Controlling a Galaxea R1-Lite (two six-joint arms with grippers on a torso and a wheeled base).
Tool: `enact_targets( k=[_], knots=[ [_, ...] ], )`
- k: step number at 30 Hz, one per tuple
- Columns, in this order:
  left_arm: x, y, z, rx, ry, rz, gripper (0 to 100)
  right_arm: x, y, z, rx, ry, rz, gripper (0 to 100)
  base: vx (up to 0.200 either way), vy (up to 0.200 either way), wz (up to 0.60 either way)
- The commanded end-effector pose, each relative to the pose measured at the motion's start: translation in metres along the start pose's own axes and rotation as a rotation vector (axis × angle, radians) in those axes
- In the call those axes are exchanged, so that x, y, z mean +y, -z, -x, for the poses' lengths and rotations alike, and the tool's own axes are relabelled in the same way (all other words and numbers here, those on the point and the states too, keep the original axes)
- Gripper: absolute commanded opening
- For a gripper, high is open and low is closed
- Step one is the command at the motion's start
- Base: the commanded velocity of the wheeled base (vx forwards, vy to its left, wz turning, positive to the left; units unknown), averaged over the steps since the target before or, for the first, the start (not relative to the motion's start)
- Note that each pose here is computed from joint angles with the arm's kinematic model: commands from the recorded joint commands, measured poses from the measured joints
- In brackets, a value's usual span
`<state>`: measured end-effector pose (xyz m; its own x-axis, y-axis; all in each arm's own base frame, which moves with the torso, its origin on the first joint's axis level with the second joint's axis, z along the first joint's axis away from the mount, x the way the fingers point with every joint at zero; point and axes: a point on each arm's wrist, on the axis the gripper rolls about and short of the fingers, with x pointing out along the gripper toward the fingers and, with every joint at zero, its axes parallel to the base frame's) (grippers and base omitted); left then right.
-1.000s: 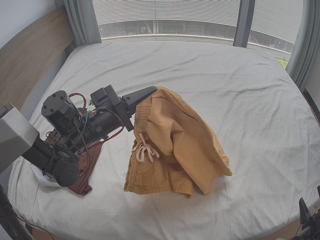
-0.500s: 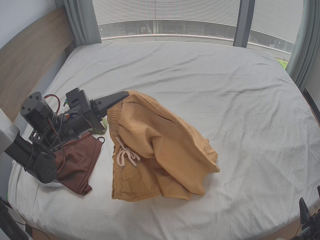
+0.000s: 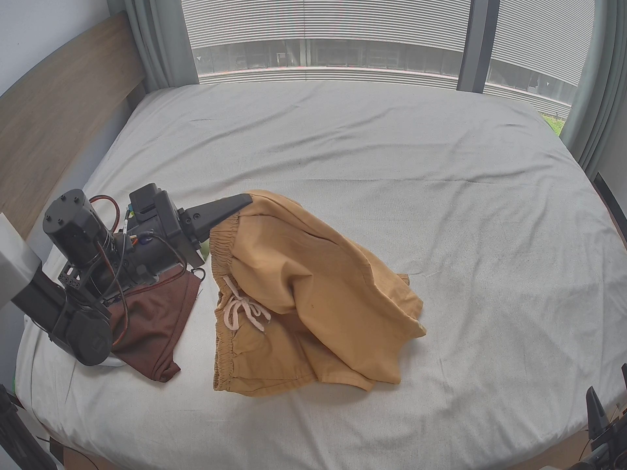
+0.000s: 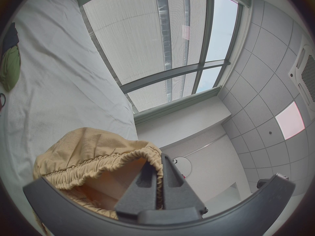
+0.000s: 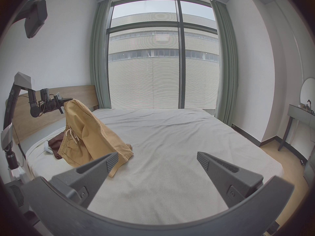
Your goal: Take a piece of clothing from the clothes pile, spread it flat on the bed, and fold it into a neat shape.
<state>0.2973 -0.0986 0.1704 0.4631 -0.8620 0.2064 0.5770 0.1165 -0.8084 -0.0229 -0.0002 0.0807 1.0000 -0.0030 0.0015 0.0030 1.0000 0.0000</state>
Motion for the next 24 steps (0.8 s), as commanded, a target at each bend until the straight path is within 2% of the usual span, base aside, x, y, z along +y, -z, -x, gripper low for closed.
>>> enact_targets(
  k=[1,6,7,9,10,11,12,13,15,16,18,20,21,24],
  knots=[
    [0.001,0.000,-0.001,0.002,0.000,0.001,0,0.000,0.005,0.000,0.000,0.000,-0.005,100,0.000,0.000,0.00],
    [0.000,-0.001,0.000,-0.005,0.001,-0.024,0,0.000,0.005,0.000,-0.002,0.000,0.000,100,0.000,0.000,0.00],
    [0.000,-0.001,-0.001,-0.007,0.001,-0.025,0,0.000,-0.005,0.002,-0.058,-0.002,-0.003,100,0.000,0.000,0.00],
    [-0.001,-0.002,-0.001,-0.009,0.002,-0.028,0,0.001,-0.065,0.018,-0.288,0.006,0.001,100,0.000,0.000,0.00],
    [-0.001,-0.002,-0.001,-0.010,0.004,-0.030,0,0.001,-0.091,0.018,-0.311,0.002,0.005,100,0.000,0.000,0.00],
    [-0.001,-0.002,-0.001,-0.010,0.005,-0.029,0,0.001,-0.095,0.018,-0.311,0.002,0.005,100,0.000,0.000,0.00],
    [-0.001,-0.004,-0.002,-0.012,0.008,-0.036,0,0.001,-0.128,0.005,-0.278,-0.029,0.005,100,0.000,0.000,0.00],
    [-0.002,-0.004,-0.002,-0.012,0.010,-0.036,0,0.001,-0.138,-0.004,-0.250,-0.058,0.002,100,0.000,0.000,0.00],
    [-0.002,-0.004,-0.002,-0.012,0.009,-0.037,0,0.001,-0.141,-0.010,-0.228,-0.079,-0.001,100,0.000,0.000,0.00],
    [-0.003,-0.004,-0.001,-0.016,0.009,-0.042,0,0.003,-0.149,-0.039,-0.121,-0.164,-0.047,100,0.000,0.000,0.00],
    [-0.003,-0.005,0.000,-0.018,0.007,-0.055,0,0.007,-0.151,-0.058,-0.037,-0.237,-0.115,100,0.000,0.000,0.00],
    [-0.003,-0.005,0.000,-0.018,0.007,-0.057,0,0.008,-0.151,-0.059,-0.033,-0.246,-0.121,100,0.000,0.000,0.00],
    [-0.003,-0.005,0.000,-0.019,0.006,-0.073,0,0.020,-0.160,-0.077,0.067,-0.466,-0.255,100,0.000,0.000,0.00],
    [-0.003,-0.005,-0.001,-0.020,0.007,-0.075,0,0.031,-0.173,-0.106,0.148,-0.534,-0.333,100,0.000,0.000,0.00]
  ],
)
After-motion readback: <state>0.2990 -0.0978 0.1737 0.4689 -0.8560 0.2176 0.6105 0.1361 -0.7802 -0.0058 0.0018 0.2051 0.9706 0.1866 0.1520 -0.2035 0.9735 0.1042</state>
